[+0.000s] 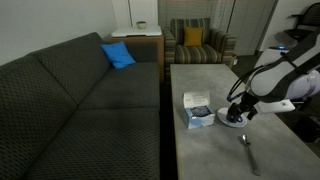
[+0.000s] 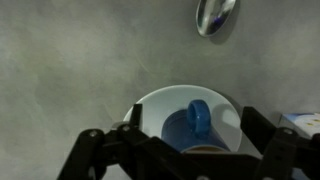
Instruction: Remove the blue mug from the white plate and set it down on the table
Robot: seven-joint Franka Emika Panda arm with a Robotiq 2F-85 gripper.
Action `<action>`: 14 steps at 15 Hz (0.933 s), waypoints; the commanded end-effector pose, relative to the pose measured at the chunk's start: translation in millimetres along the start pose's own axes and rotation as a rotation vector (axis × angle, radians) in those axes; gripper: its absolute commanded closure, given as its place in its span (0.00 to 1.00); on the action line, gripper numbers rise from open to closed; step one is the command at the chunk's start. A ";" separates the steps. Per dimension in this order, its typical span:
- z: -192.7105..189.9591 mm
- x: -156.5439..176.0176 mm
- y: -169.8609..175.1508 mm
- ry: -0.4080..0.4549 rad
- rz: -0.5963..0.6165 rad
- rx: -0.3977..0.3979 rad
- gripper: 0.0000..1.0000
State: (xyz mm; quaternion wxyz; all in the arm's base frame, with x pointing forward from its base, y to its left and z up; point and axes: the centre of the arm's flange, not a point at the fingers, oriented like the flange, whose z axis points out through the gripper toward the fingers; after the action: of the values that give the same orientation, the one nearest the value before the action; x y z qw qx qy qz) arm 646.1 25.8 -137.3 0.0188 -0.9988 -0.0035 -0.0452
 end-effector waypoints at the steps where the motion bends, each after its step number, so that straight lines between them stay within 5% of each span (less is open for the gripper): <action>1: 14.8 12.3 2.5 -0.004 0.014 0.011 0.00; 7: 14.9 13.0 2.6 -0.005 0.012 0.011 0.32; 9: 15.1 12.8 2.7 -0.006 0.011 0.012 0.35; 10: 15.0 13.3 2.8 -0.006 0.011 0.012 0.45; 14: 15.4 13.7 3.1 -0.005 0.012 0.014 0.52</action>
State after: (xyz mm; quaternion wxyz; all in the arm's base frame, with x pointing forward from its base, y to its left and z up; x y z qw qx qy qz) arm 648.4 25.6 -135.4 0.0190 -0.9987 -0.0026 -0.0479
